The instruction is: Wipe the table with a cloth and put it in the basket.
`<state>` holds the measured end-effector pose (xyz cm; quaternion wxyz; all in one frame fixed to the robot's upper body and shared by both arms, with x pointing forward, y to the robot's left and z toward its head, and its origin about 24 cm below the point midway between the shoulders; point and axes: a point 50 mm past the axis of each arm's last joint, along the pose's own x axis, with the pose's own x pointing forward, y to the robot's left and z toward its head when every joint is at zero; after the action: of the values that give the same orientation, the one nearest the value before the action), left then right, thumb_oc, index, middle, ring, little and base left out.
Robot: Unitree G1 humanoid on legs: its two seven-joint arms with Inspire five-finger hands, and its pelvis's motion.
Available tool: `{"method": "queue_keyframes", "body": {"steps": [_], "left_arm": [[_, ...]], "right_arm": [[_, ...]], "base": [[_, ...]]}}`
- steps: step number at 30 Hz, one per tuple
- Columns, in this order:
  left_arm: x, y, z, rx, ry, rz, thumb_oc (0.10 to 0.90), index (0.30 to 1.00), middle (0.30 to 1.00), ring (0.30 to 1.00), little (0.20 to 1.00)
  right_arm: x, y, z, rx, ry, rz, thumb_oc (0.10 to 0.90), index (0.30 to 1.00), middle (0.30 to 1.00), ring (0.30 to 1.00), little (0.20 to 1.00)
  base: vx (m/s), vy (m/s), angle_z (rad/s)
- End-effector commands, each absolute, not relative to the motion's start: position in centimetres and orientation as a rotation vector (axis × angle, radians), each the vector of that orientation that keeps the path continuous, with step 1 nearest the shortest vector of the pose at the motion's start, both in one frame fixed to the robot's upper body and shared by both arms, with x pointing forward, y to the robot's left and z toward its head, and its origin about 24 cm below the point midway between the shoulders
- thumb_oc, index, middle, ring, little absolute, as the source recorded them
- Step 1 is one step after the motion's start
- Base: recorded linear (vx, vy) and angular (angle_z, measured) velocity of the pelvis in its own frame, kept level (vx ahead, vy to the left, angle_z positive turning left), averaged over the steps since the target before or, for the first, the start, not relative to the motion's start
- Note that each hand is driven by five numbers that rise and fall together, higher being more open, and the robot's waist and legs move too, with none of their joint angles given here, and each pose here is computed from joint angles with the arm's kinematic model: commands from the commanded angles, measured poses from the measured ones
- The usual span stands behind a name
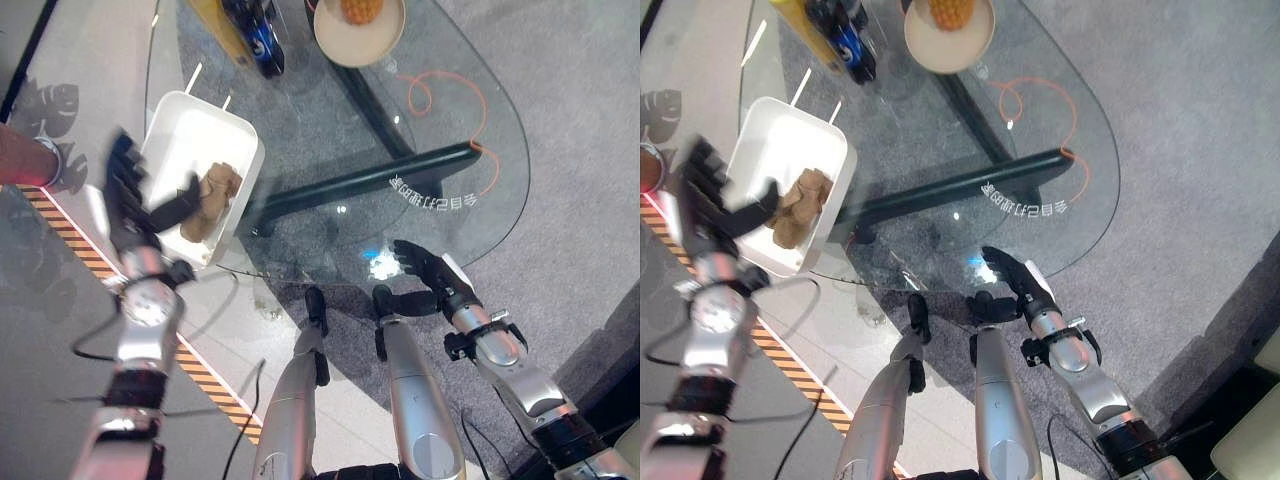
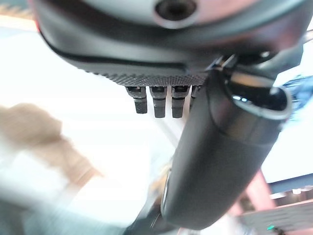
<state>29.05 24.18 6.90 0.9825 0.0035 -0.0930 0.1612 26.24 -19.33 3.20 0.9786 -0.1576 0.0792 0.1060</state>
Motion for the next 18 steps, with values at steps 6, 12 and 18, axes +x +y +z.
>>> {"method": "queue_keyframes", "body": {"steps": [6, 12, 18], "left_arm": [[23.2, 23.5, -3.9, -0.064, 0.265, 0.15, 0.8, 0.9, 0.9, 0.9, 0.9], [17.0, 21.9, -11.9, -0.1, 0.699, 0.162, 0.8, 0.9, 0.9, 0.9, 0.9], [12.3, 21.9, -15.4, -0.038, 1.039, 0.166, 0.8, 0.9, 0.9, 0.9, 0.9]], "right_arm": [[22.7, -19.4, -4.6, -0.098, 0.419, 0.137, 0.8, 0.9, 0.9, 0.9, 0.9], [18.1, -20.6, -11.3, 0.019, 0.758, 0.008, 0.8, 0.9, 0.9, 0.9, 0.9], [12.8, -20.7, -15.3, 0.095, 1.052, -0.07, 0.8, 0.9, 0.9, 0.9, 0.9]], "base": [[-0.01, -0.153, -0.07], [0.12, -0.158, 0.0], [0.08, -0.1, 0.07]]}}
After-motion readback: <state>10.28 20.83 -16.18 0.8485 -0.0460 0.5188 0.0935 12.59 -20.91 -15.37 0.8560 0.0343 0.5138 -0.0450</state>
